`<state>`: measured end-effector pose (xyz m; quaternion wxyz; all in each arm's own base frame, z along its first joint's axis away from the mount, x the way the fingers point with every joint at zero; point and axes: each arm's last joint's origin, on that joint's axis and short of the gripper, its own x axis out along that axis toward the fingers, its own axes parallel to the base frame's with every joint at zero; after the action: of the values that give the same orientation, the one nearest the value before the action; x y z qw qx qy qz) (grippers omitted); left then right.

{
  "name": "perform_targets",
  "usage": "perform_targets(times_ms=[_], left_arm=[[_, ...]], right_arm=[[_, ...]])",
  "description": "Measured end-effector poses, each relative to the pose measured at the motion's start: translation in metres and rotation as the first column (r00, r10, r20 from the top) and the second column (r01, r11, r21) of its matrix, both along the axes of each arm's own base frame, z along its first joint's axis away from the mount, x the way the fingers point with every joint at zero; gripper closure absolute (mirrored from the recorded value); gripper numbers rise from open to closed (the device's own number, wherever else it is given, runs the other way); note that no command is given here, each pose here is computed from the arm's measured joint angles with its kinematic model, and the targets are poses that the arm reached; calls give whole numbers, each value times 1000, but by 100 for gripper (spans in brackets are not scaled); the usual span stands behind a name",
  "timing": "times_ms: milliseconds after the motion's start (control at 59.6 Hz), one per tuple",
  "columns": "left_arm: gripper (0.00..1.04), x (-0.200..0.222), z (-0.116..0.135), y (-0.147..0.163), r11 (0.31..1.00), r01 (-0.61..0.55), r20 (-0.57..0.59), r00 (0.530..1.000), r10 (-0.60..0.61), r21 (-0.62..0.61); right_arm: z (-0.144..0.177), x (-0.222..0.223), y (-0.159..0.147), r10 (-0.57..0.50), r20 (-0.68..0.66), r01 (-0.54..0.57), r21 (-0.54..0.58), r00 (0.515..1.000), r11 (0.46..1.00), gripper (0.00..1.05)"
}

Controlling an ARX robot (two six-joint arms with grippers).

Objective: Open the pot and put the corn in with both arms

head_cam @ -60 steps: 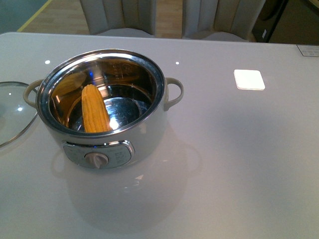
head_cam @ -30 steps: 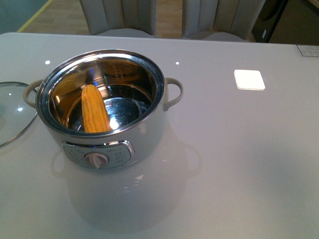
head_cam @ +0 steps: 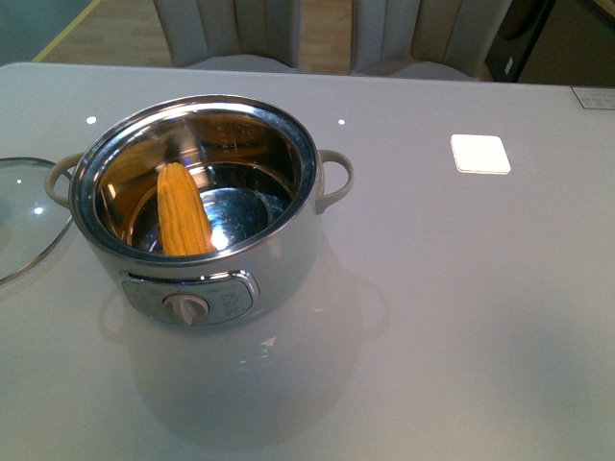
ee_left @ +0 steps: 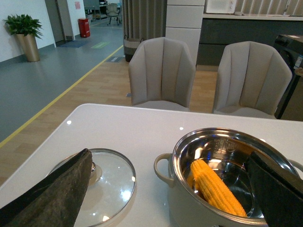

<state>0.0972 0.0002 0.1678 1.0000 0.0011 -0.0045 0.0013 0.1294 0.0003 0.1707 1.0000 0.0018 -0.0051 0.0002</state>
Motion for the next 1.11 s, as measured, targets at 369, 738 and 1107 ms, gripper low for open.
perform_targets(times_ms=[369,738,1107], left_arm=[[7,0,0,0,1000,0,0,1000,0,0],[7,0,0,0,1000,0,0,1000,0,0],[7,0,0,0,1000,0,0,1000,0,0]], right_arm=[[2,-12,0,1,8,-1,0,1000,1000,103],[1,-20,0,1,7,-1,0,1000,1000,103],[-1,-32,0,0,2,0,0,1000,1000,103]])
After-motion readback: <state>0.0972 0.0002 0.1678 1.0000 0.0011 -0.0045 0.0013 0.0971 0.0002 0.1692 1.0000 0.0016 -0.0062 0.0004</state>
